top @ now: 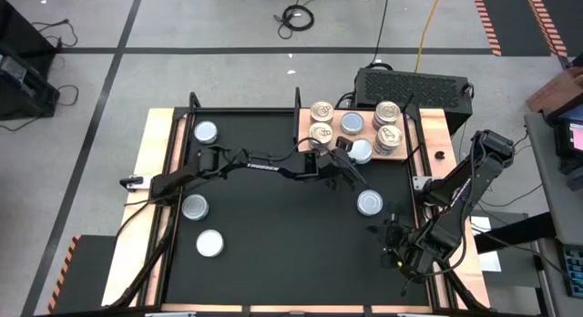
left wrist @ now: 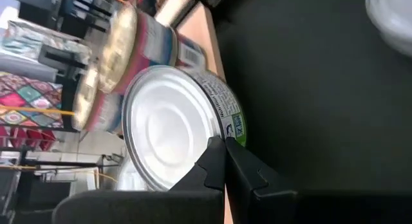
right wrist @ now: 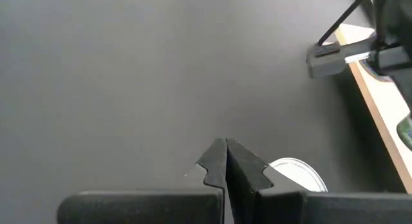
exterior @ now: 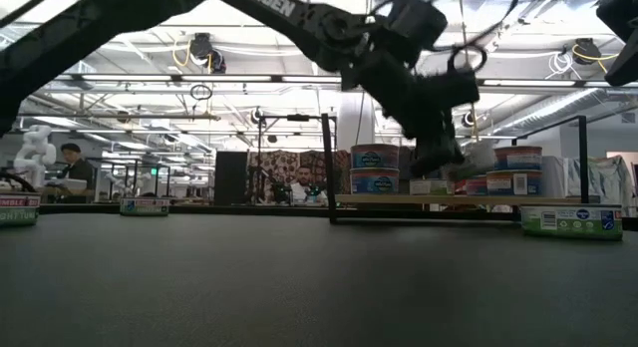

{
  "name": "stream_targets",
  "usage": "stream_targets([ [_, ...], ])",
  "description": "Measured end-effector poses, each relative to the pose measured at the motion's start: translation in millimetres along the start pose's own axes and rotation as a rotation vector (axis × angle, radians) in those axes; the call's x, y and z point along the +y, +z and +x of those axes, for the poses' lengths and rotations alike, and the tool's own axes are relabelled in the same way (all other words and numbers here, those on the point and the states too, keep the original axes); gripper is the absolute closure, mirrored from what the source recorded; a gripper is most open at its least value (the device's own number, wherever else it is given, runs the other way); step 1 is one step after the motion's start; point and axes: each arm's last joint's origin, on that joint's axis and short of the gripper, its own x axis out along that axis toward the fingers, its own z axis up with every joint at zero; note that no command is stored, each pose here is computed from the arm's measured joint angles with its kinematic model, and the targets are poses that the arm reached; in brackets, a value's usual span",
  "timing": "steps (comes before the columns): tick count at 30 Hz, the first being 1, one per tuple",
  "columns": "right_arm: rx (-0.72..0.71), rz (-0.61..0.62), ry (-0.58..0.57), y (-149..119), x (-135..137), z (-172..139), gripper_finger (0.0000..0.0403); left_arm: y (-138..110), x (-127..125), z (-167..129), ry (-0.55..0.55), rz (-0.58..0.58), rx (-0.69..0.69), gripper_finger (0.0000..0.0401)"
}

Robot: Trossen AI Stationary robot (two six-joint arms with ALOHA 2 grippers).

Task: Stack canned seafood by type on shelf
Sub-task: Put the green tuna can aligned with the other green tuna can on the shelf, then stack the green tuna can on top of the top green tuna can on the shelf

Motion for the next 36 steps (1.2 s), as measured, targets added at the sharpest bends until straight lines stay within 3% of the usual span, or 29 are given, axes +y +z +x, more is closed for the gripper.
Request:
stream_targets([
  [13, 0.001, 0.006, 0.002, 0, 0, 0, 0.0403, -20, 3, 19, 0.038, -0.006, 0.099, 0.0401],
  [20, 0.001, 0.008, 0.004, 0, 0, 0, 0.0403, -20, 3, 19, 0.040, -0.006, 0.103, 0.0399],
  [29, 0.000, 0.014, 0.010, 0, 1, 0, 0.0403, -21, 5, 18, 0.099, -0.015, 0.161, 0.0363],
  [36, 0.003, 0.030, 0.012, 0, 1, 0, 0.0403, -12, 2, 15, 0.119, -0.021, 0.127, 0.0358],
])
